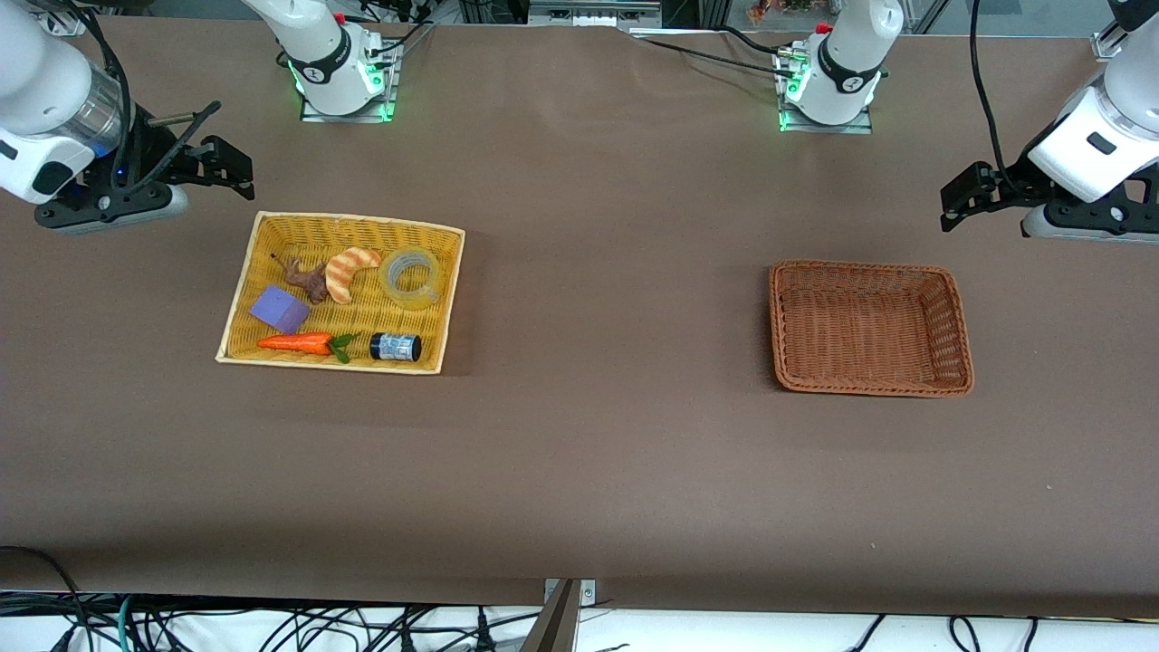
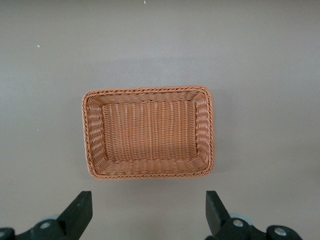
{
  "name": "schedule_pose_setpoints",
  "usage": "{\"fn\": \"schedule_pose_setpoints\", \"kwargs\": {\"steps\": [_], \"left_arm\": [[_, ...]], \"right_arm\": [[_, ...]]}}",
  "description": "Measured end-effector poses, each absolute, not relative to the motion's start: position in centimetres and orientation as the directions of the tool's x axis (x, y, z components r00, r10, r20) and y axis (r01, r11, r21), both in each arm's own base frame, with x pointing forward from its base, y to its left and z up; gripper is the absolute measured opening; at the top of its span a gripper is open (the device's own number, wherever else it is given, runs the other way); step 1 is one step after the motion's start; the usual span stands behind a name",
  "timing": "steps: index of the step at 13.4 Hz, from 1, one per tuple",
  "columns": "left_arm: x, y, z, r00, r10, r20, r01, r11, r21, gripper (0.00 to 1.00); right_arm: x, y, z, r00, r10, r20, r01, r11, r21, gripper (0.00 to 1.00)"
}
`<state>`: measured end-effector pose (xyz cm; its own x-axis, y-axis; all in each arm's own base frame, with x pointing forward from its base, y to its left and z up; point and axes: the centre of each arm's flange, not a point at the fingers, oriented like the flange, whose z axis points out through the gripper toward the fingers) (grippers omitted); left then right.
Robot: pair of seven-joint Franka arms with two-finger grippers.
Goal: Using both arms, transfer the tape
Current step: 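Reach the right gripper down to the yellow tape roll and grasp it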
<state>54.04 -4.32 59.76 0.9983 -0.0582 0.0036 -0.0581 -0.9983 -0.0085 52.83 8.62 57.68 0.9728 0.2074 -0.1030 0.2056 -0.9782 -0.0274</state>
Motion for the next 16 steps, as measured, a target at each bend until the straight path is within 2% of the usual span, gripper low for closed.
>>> {"fn": "schedule_pose_setpoints", "kwargs": {"steps": [3, 8, 11, 16], "left_arm": [[54.0, -4.4, 59.8, 0.998, -0.059, 0.003, -0.059, -0.998, -0.009, 1.00], [54.0, -4.4, 59.8, 0.998, -0.060, 0.003, -0.060, -0.998, -0.009, 1.00], [54.0, -4.4, 59.8, 0.998, -0.060, 0.002, -0.060, -0.998, -0.009, 1.00], [54.0, -4.5, 59.8, 0.998, -0.061, 0.002, -0.061, -0.998, -0.009, 1.00]], "right_arm": [[53.4, 10.5, 54.2, 0.965, 0.233, -0.117, 0.231, -0.973, -0.030, 1.00], [54.3, 15.5, 42.8, 0.970, 0.228, -0.084, 0.226, -0.973, -0.040, 1.00], [52.2, 16.1, 35.7, 0.974, 0.215, -0.074, 0.212, -0.976, -0.041, 1.00], [48.9, 15.2, 27.1, 0.974, 0.199, -0.105, 0.195, -0.980, -0.049, 1.00]]}}
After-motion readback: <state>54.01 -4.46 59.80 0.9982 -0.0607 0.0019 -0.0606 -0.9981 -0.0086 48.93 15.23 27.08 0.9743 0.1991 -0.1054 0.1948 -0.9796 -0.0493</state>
